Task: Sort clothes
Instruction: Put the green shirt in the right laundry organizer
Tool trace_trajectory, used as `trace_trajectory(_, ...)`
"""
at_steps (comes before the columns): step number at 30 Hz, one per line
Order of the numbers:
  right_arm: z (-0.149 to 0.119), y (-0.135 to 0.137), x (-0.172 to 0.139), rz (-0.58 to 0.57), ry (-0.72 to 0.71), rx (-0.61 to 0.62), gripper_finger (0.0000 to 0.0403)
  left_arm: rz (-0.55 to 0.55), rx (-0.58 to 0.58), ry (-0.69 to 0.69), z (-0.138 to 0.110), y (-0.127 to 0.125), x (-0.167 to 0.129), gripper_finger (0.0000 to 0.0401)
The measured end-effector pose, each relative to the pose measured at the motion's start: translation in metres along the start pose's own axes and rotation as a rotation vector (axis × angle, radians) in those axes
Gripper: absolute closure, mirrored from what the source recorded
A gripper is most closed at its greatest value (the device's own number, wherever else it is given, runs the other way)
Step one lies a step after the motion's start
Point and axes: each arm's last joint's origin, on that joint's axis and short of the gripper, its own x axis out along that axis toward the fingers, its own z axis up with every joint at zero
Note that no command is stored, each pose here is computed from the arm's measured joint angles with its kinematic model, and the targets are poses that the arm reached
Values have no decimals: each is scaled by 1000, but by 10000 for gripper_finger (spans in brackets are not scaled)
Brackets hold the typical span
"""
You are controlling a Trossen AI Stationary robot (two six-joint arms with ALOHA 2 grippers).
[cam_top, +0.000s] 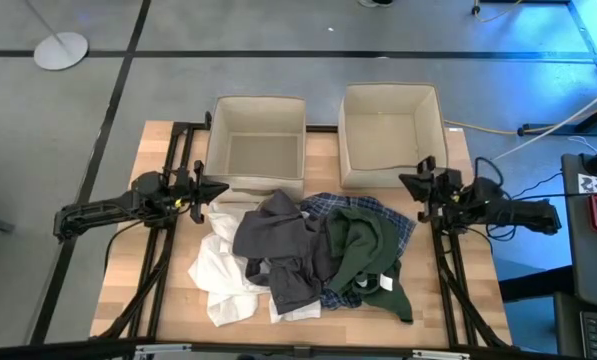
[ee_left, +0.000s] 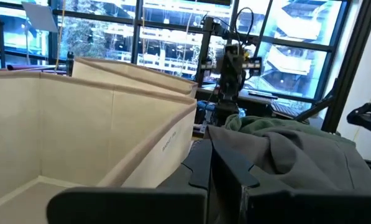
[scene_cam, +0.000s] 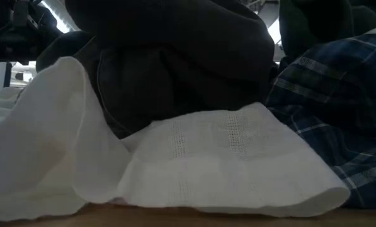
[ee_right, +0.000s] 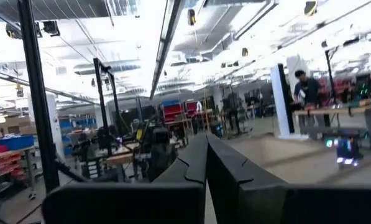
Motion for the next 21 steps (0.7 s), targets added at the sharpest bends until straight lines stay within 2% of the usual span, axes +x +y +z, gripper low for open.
trace_trajectory(4, 29, 4, 10, 4, 15, -45, 383, 1, 14, 0, 0, 0, 0, 397)
trace_trajectory(7, 39, 7, 23, -3, 112, -60, 351, 1, 50, 0, 0, 0, 0, 397)
trace_trajectory(14, 48, 14, 58, -15, 290, -93, 219, 2, 9, 4, 0, 0, 0, 397)
trace_trajectory(18, 53, 18, 78, -27, 494, -122, 143, 2, -17, 4, 0, 0, 0, 397)
trace_trajectory(21, 55, 22, 91, -9, 651, -114, 101, 2, -17, 5, 0, 0, 0, 397)
